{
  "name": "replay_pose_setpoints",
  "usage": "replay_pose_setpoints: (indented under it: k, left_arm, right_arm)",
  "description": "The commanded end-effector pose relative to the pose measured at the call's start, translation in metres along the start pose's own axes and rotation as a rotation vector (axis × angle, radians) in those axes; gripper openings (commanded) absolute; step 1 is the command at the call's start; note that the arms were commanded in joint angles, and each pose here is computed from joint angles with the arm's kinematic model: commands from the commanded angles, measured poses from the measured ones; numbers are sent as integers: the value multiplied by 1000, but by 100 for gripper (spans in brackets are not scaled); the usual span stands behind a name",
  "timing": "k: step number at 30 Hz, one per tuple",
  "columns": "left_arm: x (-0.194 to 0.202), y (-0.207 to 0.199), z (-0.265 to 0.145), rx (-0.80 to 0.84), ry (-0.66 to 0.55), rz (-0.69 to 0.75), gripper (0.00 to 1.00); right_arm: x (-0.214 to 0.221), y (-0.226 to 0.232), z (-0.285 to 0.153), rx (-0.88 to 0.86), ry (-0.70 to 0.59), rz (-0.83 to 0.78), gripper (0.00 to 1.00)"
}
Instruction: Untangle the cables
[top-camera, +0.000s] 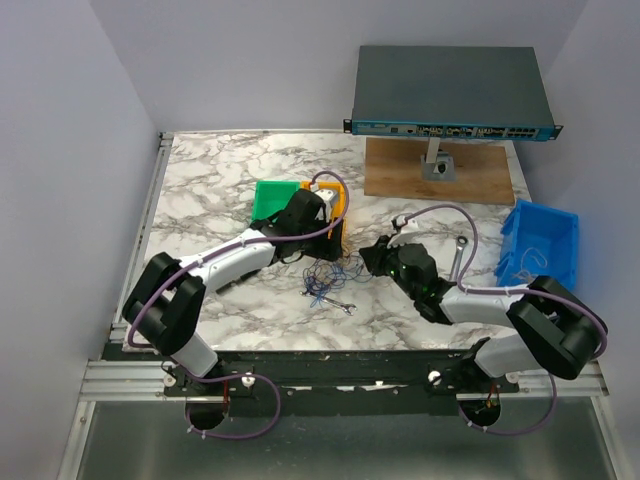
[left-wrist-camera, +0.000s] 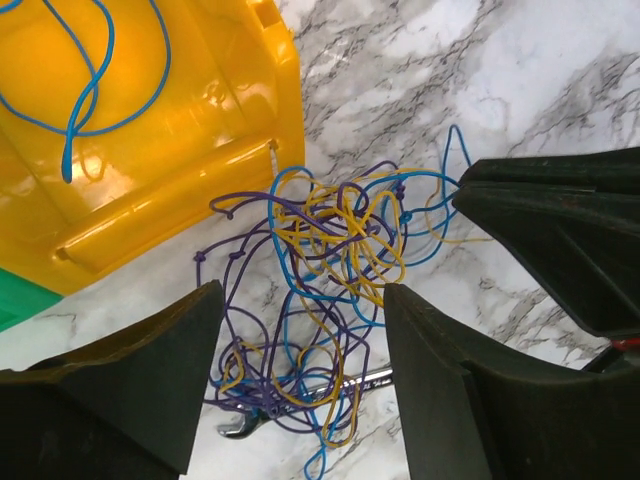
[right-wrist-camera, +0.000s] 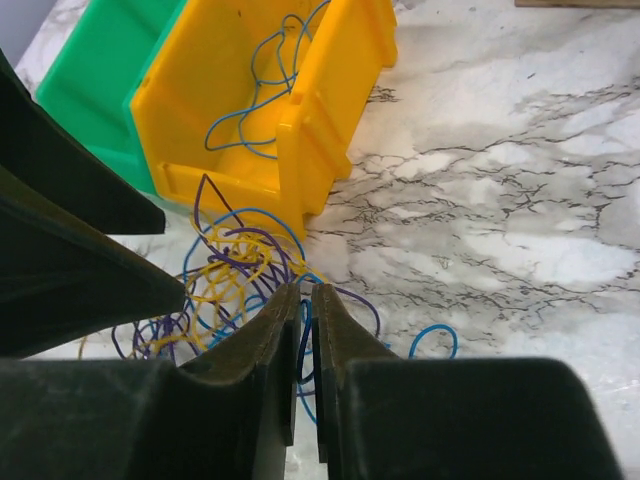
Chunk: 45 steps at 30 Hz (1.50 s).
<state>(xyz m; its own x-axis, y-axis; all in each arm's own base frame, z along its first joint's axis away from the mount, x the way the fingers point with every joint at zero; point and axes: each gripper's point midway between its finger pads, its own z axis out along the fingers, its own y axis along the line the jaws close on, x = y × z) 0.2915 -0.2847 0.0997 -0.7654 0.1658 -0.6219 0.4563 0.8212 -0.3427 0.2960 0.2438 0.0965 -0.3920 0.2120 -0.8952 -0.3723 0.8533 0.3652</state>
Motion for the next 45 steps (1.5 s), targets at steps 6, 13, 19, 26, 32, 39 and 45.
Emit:
replay_pose_setpoints:
  k: [6,13,19,26,32,39,45]
  left_arm:
    - [-24,-33,10,135,-104,-29,51]
    - [-6,-33,20,163,-68,-58,0]
    - [0,-22,3,125,-134,-81,0]
    - [6,-18,-19,83,-149,-34,11]
    - [17,-17,-23,-19,-102,60,56]
    - [22,-36,-14,40,-41,105,70]
    - [26,-27,18,-19,44,127,47]
  right_arm:
    - [-10,-9,2,73,-28,13,1]
    - [-16,-49,-3,310,-68,34,1]
    - [-25,-96,-25,603,-143,70,1]
    - [-24,-85,-20,538,-124,64,1]
    - [-20,-81,-15,511,-94,40,1]
    - [-20,-77,-13,486,-94,37,1]
    - [-21,-75,-13,471,-97,38,1]
